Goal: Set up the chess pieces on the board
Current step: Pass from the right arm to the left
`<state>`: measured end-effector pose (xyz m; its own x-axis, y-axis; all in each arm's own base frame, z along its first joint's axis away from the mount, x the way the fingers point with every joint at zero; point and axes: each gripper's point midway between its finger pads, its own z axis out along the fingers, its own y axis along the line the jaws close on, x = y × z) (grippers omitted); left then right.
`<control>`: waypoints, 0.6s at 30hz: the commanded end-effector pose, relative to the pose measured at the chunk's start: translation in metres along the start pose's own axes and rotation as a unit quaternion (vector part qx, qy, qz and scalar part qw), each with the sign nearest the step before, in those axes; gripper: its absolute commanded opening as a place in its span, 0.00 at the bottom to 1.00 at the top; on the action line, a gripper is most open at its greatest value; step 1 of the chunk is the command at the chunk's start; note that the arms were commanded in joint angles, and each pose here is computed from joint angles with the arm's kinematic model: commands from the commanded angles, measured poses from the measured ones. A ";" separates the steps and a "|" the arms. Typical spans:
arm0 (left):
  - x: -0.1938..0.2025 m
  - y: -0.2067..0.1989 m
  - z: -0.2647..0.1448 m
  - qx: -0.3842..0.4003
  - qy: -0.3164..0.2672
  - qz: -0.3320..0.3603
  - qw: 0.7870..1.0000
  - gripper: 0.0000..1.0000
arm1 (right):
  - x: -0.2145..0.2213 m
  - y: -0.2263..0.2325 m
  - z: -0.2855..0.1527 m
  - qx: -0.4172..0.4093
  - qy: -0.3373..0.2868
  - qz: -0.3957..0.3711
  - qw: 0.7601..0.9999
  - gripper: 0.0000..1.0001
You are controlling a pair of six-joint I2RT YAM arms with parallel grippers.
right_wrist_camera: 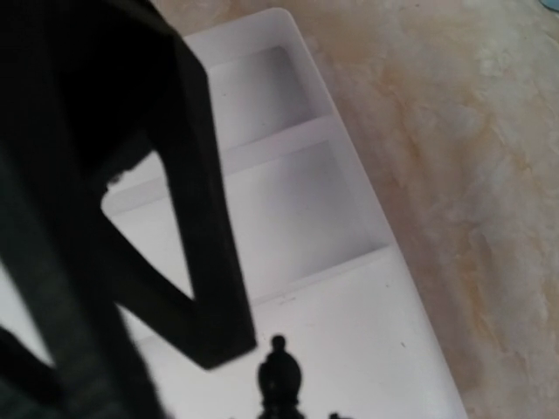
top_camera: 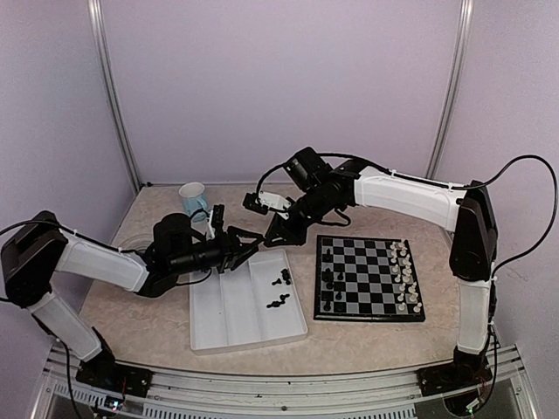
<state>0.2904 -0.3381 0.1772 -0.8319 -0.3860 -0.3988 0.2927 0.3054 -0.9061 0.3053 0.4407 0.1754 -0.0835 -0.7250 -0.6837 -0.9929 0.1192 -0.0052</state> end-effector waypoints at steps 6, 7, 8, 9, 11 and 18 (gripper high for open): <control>-0.002 -0.015 0.006 0.043 0.002 -0.004 0.999 0.39 | -0.011 0.023 -0.008 -0.022 -0.015 -0.020 0.999 0.04; -0.002 -0.016 0.006 0.045 0.002 -0.004 0.999 0.37 | -0.011 0.024 -0.008 -0.023 -0.015 -0.020 0.999 0.04; -0.002 -0.015 0.007 0.045 0.003 -0.005 0.999 0.35 | -0.010 0.025 -0.007 -0.025 -0.014 -0.021 0.999 0.04; -0.002 -0.015 0.007 0.046 0.003 -0.005 0.999 0.34 | -0.010 0.026 -0.007 -0.026 -0.014 -0.022 0.999 0.04; -0.002 -0.015 0.007 0.048 0.003 -0.006 0.999 0.32 | -0.010 0.029 -0.006 -0.029 -0.013 -0.023 0.999 0.04; 0.000 -0.012 0.008 0.053 0.005 -0.011 0.999 0.24 | -0.009 0.032 -0.005 -0.033 -0.012 -0.024 0.999 0.04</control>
<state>0.2910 -0.3445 0.1710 -0.8531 -0.3820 -0.3554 0.2704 0.2588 -0.9273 0.2910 0.4426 0.1720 -0.0706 -0.7297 -0.6801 -0.9961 0.0875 0.0094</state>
